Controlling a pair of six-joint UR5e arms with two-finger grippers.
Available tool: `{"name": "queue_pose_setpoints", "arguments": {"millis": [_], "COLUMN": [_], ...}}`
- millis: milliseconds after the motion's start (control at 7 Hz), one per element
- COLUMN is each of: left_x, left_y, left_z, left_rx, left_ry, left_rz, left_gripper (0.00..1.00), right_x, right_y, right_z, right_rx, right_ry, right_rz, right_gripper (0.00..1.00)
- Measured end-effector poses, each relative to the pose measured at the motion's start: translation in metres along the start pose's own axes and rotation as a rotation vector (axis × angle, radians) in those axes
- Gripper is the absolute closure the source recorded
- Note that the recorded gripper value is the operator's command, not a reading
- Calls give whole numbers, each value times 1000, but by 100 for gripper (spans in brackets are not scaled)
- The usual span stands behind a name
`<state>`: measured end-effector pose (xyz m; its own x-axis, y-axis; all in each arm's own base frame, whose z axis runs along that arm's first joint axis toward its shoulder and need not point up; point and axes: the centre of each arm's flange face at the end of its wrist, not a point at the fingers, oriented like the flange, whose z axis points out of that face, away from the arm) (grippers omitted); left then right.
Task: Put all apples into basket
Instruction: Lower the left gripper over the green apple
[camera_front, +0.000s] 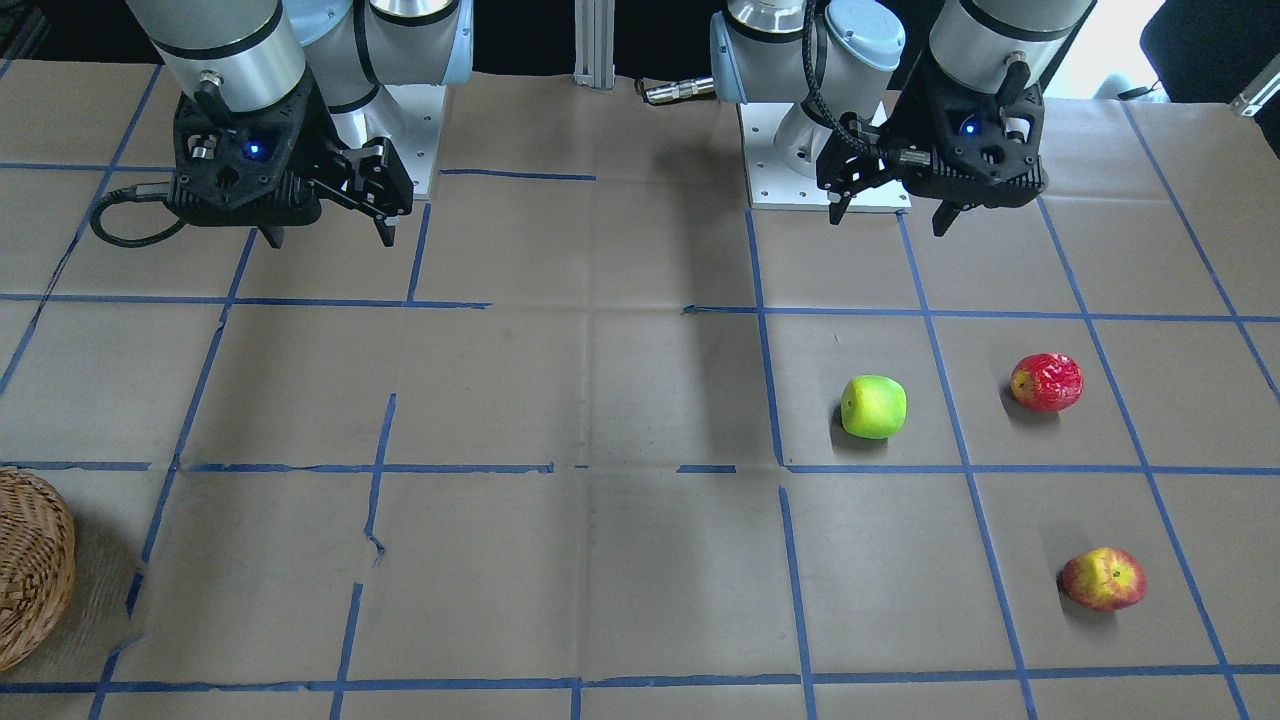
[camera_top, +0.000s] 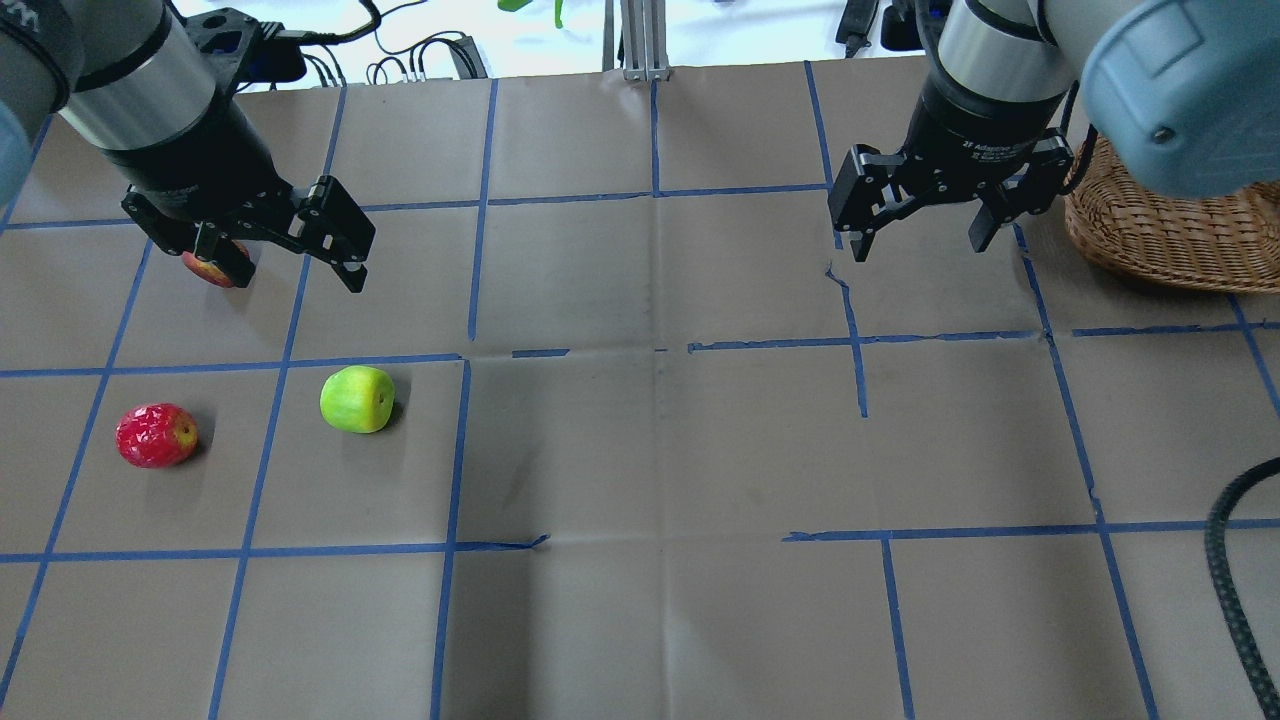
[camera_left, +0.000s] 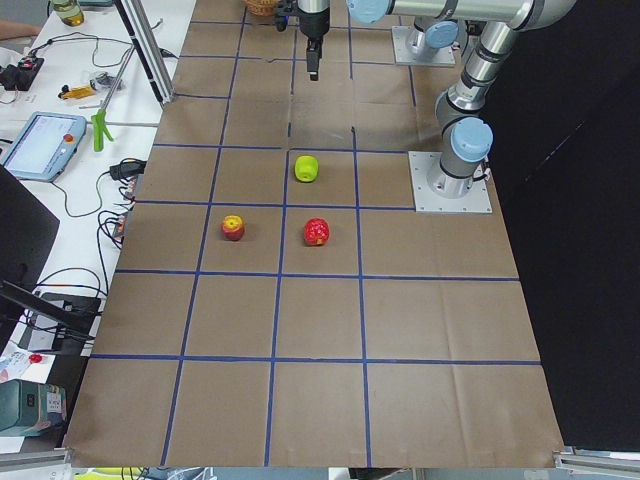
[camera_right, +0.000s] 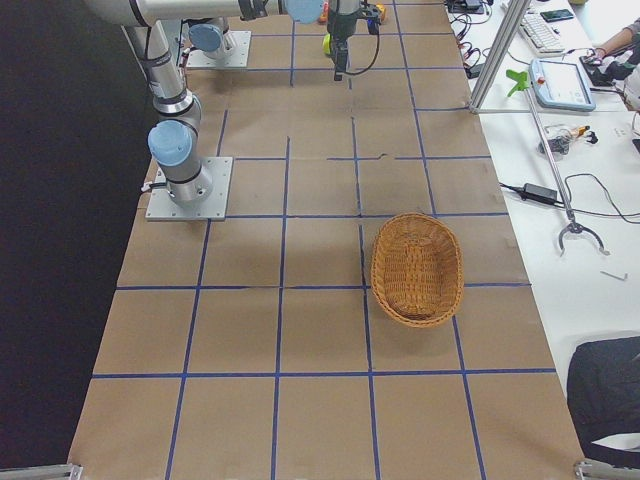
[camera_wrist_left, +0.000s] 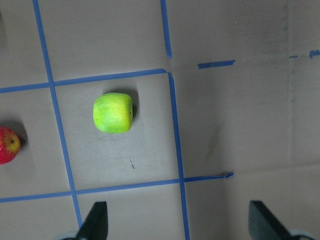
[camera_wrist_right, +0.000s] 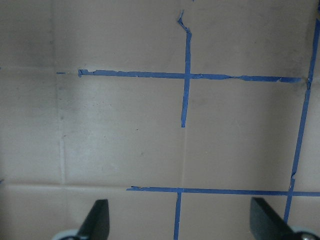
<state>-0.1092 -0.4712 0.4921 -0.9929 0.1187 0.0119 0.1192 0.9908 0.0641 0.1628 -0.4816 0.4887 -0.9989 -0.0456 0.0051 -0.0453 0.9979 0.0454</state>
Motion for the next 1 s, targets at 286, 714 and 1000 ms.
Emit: {"name": "queue_pose_setpoints", "arguments": {"millis": [286, 714, 1000], "left_x": [-32, -77, -78], "left_y": [-41, -58, -46], "left_z": [59, 177, 229], "left_rx": [-28, 9, 40], "left_ry": [7, 7, -4], "left_rz": [-19, 2, 17], "left_gripper": [2, 2, 3], "right_x": [0, 1, 1], "right_y": [0, 0, 0], "right_z": [0, 0, 0], "right_rx": [0, 0, 0], "right_ry": [-1, 0, 0], "right_rz": [1, 1, 1], "right_gripper": [0, 0, 0]}}
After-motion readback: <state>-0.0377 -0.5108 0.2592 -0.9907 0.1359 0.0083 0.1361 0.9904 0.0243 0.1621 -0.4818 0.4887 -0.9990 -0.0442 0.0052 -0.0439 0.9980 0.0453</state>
